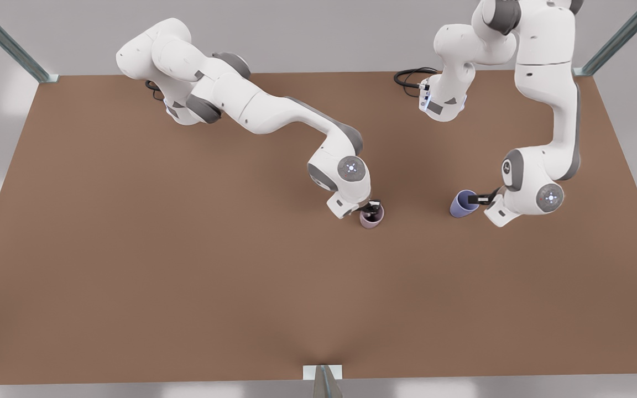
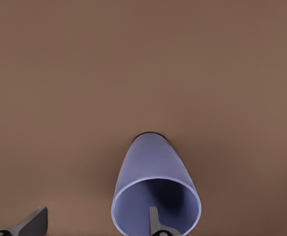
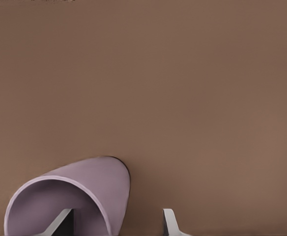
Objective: Stack the cups, with the pink cup at the bottom and the purple cup at the top
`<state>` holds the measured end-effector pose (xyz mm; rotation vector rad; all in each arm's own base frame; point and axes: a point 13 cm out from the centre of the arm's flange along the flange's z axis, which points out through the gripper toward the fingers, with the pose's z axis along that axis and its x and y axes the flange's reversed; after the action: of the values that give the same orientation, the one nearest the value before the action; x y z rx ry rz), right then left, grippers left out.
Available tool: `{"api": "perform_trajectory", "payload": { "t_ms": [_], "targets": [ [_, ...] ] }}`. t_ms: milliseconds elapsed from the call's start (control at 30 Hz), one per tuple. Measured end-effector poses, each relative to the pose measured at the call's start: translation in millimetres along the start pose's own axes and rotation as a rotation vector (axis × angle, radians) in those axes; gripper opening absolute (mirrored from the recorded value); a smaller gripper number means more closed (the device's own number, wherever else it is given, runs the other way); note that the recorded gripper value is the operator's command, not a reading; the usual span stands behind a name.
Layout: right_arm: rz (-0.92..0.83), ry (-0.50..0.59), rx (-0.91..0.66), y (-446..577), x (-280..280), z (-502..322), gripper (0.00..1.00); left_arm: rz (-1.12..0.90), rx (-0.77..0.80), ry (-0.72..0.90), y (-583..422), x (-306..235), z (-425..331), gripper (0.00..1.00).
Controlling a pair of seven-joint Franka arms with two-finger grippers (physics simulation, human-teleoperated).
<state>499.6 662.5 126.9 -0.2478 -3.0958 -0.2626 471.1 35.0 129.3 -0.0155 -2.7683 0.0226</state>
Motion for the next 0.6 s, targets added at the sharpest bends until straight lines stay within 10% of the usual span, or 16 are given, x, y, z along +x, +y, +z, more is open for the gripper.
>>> {"api": "perform_trajectory", "payload": {
  "t_ms": [233, 367, 600],
  "targets": [
    [0.160, -0.196, -0.043, -49, -112, -199, 1.00, 0.012, -0.010, -0.011, -5, -7, 19, 1.00],
    [0.454, -0.241, 0.043, -296, -226, -370, 1.00, 0.037, -0.019, -0.027, -16, -14, 25, 0.38],
    [0.584, -0.103, 0.162, -565, -209, -412, 1.00, 0.036, -0.032, -0.042, -21, -18, 23, 0.21]
  ]
}}
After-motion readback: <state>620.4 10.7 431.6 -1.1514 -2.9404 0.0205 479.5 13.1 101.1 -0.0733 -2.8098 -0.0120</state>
